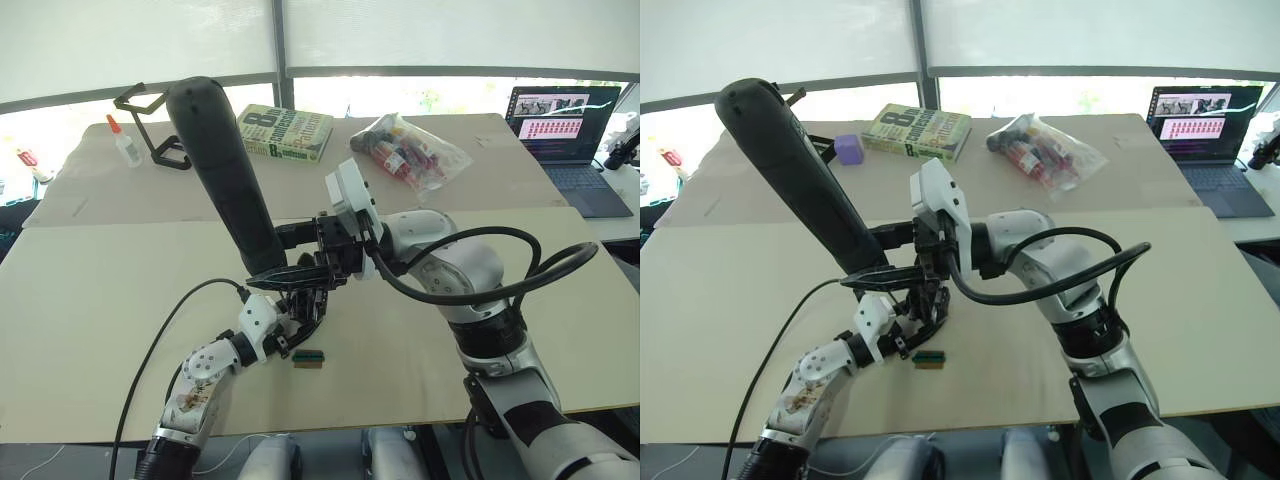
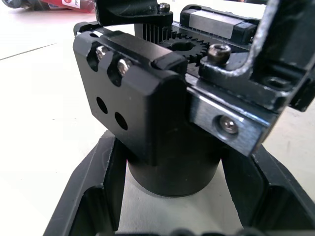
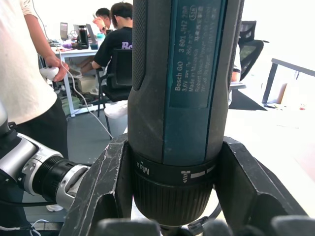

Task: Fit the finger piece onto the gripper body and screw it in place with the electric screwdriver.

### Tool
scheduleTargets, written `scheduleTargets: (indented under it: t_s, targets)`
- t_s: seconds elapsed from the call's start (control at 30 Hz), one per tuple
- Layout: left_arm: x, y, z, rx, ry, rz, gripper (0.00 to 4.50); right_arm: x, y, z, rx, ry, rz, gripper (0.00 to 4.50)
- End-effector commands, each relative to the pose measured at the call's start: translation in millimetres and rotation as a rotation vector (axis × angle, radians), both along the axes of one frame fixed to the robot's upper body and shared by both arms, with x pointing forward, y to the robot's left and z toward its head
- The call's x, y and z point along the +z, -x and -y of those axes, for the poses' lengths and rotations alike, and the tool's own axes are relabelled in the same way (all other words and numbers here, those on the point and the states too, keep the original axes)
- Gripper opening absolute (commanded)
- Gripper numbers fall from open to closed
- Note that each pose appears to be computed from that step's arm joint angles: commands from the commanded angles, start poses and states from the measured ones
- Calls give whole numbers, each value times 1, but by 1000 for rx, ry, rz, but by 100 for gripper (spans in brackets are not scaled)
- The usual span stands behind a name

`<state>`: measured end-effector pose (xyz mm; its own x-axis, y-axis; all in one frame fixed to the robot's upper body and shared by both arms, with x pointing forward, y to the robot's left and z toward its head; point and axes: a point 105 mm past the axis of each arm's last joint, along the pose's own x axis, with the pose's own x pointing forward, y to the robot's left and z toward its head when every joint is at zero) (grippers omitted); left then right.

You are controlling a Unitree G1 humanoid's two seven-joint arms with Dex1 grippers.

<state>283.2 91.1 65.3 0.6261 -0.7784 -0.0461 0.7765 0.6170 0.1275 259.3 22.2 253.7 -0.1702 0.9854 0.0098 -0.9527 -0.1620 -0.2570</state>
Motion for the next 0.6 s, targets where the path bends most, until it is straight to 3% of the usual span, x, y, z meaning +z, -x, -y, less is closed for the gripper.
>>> scheduleTargets:
  t_s: [0.03,0.6]
  targets:
    - [-22,8,5,-14,-7,-97,230,17,6,2,13,-47,75,195]
    - [-20,8,6,-13,-6,-101,230,6,3,1,-1,0,80,195]
